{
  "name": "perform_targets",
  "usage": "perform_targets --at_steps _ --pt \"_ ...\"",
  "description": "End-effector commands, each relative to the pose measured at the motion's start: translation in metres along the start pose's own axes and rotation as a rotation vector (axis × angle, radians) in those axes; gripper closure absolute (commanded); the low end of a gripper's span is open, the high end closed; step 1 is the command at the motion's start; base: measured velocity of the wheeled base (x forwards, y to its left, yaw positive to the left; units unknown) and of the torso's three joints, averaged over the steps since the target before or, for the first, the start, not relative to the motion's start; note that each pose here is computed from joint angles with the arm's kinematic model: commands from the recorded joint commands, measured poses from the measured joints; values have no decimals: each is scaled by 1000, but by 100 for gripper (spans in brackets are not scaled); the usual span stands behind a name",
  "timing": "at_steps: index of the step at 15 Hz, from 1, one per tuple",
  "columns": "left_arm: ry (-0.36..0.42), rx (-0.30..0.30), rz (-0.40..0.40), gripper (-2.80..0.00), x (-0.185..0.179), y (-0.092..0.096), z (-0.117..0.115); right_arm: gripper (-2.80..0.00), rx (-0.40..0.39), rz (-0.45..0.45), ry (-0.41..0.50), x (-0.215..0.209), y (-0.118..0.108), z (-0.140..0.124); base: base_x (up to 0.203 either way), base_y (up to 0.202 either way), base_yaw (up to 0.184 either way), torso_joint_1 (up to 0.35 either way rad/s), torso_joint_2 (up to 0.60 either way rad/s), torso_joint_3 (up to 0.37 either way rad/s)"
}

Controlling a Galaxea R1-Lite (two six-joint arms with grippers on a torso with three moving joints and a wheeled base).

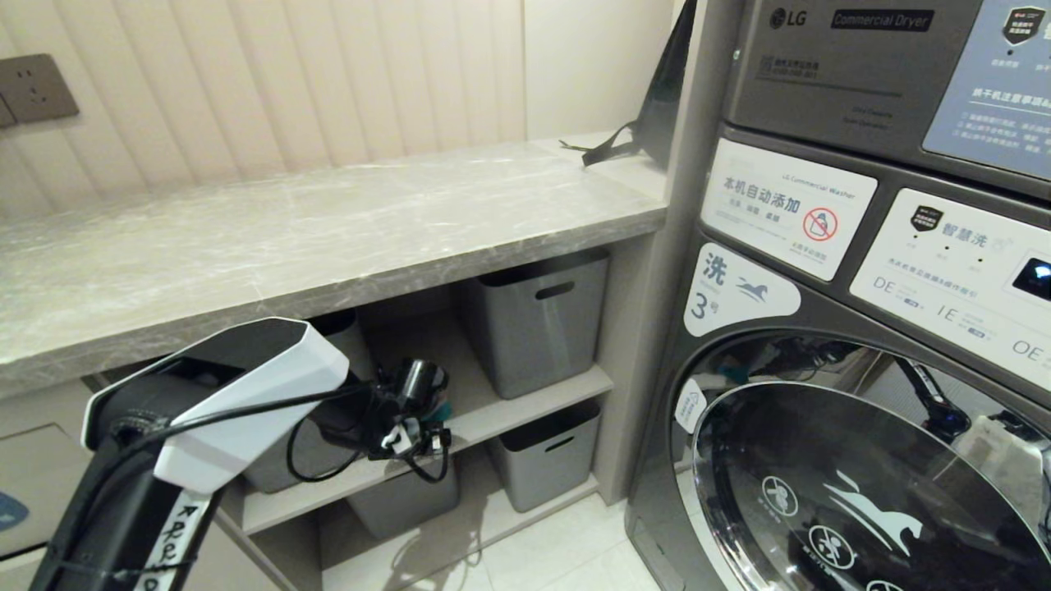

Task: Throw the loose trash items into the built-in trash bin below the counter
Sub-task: Pick up the garbage

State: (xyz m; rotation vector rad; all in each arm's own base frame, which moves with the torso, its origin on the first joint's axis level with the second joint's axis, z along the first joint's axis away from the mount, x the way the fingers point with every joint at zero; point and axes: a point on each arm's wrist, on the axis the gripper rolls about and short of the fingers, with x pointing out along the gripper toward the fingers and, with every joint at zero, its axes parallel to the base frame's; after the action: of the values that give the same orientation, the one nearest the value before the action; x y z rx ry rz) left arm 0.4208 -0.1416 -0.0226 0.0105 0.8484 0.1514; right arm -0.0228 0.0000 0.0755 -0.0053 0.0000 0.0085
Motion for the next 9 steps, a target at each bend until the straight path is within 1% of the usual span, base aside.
perform_targets --at_steps 1,4,9 --pt "-31 -17 -9 -280 1 -2 9 0 -1 1 -1 0 0 0 0 0 0 0 0 0" --pt "-25 -18 -5 -280 4 -2 7 0 -1 1 0 0 0 0 0 0 0 0 0 0" --pt "-40 -44 -7 -280 10 5 16 0 -1 2 -2 0 0 0 0 0 0 0 0 0"
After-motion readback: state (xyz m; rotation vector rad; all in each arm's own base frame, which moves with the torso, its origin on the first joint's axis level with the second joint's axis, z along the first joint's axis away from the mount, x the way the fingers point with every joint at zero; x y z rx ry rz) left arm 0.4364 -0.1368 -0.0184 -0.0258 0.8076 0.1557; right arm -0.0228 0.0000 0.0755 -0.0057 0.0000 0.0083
